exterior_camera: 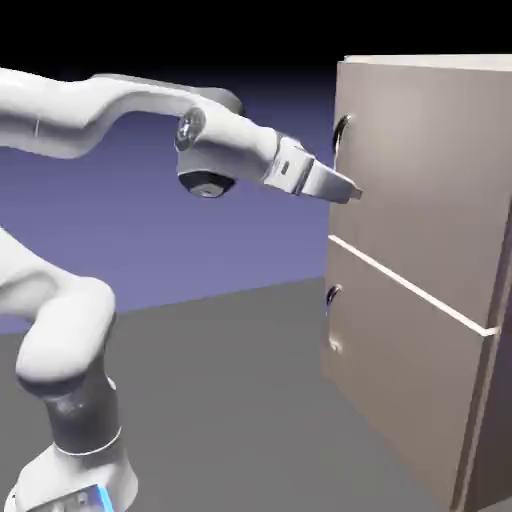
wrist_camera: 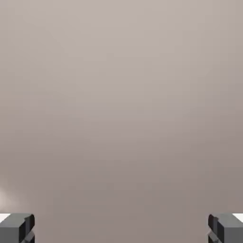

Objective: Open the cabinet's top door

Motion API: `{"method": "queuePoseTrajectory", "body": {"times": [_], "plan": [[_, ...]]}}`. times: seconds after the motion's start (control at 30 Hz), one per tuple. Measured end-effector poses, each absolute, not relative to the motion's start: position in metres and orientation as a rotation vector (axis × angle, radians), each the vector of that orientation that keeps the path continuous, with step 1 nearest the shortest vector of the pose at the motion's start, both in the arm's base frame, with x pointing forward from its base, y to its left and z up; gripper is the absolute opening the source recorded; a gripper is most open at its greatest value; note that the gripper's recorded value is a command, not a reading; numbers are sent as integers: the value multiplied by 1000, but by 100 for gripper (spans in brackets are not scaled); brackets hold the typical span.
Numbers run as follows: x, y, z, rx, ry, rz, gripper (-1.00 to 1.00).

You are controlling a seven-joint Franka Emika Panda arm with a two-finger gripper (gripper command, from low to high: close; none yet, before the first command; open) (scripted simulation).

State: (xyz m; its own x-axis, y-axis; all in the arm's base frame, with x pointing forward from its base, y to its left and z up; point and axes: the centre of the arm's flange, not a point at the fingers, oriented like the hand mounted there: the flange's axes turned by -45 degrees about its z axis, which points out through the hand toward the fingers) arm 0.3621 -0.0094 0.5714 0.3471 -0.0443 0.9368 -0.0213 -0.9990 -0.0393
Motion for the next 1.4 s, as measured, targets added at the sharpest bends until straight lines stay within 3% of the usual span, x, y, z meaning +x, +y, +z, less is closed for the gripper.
{"method": "queuePoseTrajectory", "body": {"times": [1.13, 1.27, 1.3, 1.4], "plan": [[371, 111, 544, -2243, 49, -2243, 0], [412, 109, 544, -2245, 48, -2244, 0], [421, 108, 544, -2243, 49, -2243, -100], [415, 106, 544, -2235, 31, -2236, -100]]}}
